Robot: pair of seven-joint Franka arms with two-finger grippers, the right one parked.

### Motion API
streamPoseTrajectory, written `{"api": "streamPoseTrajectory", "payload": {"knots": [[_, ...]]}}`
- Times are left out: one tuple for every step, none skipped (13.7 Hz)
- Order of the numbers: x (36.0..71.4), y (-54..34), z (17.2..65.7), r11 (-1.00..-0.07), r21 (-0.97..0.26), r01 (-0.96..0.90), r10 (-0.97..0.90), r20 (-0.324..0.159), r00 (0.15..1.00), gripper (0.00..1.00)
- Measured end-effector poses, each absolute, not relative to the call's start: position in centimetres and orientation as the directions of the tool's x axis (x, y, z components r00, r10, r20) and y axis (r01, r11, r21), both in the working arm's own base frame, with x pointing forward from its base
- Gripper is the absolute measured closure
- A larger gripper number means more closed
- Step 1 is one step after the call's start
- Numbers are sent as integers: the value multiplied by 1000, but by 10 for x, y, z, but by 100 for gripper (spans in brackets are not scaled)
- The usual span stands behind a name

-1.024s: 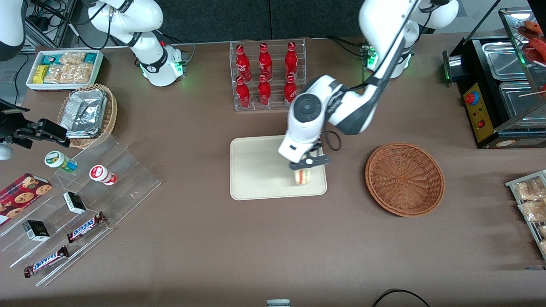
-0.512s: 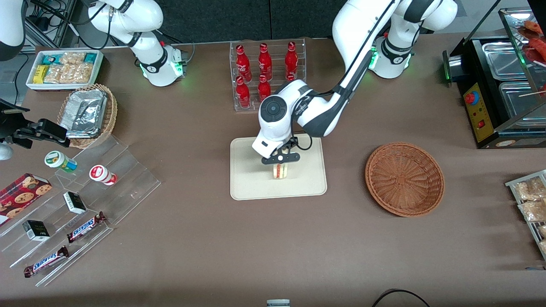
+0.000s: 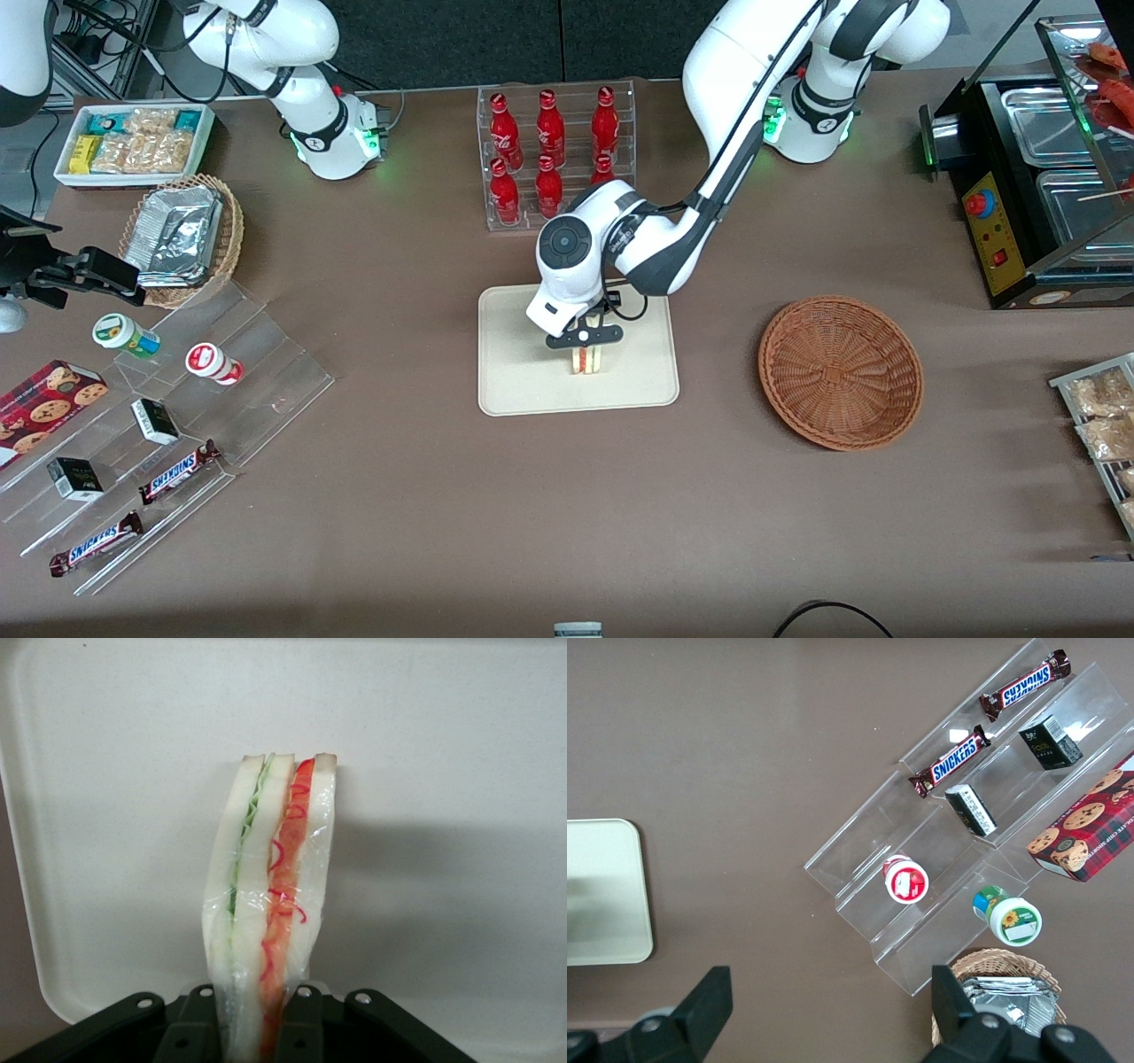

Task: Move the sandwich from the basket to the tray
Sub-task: 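Lower the sandwich onto the tray and open the left gripper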

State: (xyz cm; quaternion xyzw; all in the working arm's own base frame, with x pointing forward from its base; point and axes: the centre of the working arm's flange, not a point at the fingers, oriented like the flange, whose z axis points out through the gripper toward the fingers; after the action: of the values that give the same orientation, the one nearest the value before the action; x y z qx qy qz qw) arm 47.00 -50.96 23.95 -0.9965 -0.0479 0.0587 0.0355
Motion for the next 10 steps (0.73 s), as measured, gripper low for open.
{"api": "streamPoseTrajectory", "payload": {"knots": [[470,-509,237,-993,-78,90,99,-111,989,82],[472,-510,233,-993,-75,87,94,-102,990,82],[473,-510,230,-994,-72,83,89,-92,992,82],[473,-510,227,-994,-74,79,85,-87,993,82],[473,-510,226,-994,-75,77,83,-85,993,82],[473,-510,225,-994,-75,76,82,-85,993,75],[473,-510,226,-994,-75,76,82,-84,993,65],[473,-510,226,-994,-74,76,82,-84,993,56],[473,-510,226,-994,-74,75,82,-83,993,45],[474,-511,226,-994,-74,75,82,-83,993,36]]}}
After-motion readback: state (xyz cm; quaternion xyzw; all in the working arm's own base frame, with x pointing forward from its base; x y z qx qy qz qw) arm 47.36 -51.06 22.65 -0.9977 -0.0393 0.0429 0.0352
